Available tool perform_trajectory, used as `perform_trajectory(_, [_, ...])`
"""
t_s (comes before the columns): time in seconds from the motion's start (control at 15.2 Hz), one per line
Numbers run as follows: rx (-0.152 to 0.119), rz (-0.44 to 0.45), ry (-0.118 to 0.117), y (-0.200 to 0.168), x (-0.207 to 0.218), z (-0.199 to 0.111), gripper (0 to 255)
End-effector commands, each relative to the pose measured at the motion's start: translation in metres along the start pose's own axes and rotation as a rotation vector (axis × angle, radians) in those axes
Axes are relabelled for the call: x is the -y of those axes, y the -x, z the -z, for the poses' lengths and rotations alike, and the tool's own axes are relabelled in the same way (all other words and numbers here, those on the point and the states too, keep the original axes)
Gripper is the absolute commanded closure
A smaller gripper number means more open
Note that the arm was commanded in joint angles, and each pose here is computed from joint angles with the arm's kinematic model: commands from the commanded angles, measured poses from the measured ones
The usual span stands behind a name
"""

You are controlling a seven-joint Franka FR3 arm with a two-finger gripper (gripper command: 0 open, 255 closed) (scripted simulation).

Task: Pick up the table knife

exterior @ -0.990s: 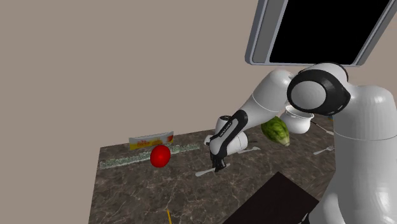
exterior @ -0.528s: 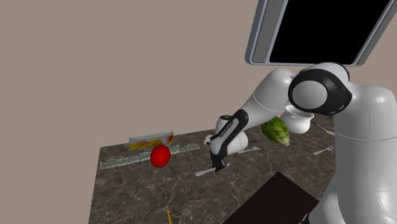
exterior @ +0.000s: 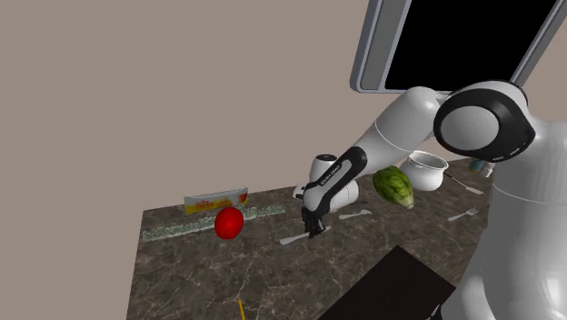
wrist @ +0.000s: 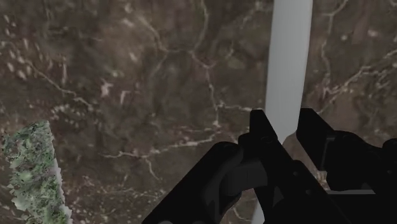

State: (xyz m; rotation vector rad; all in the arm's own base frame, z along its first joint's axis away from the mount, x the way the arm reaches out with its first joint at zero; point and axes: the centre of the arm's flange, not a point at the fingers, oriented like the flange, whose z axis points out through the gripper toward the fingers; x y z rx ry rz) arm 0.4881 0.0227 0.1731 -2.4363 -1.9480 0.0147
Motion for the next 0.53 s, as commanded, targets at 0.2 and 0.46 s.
perform_trajectory(0.2, [0.000, 0.000, 0.000, 0.000, 0.002, 0.027, 255])
perform_trajectory(0.46, [0.000, 0.000, 0.000, 0.000, 0.002, 0.038, 255])
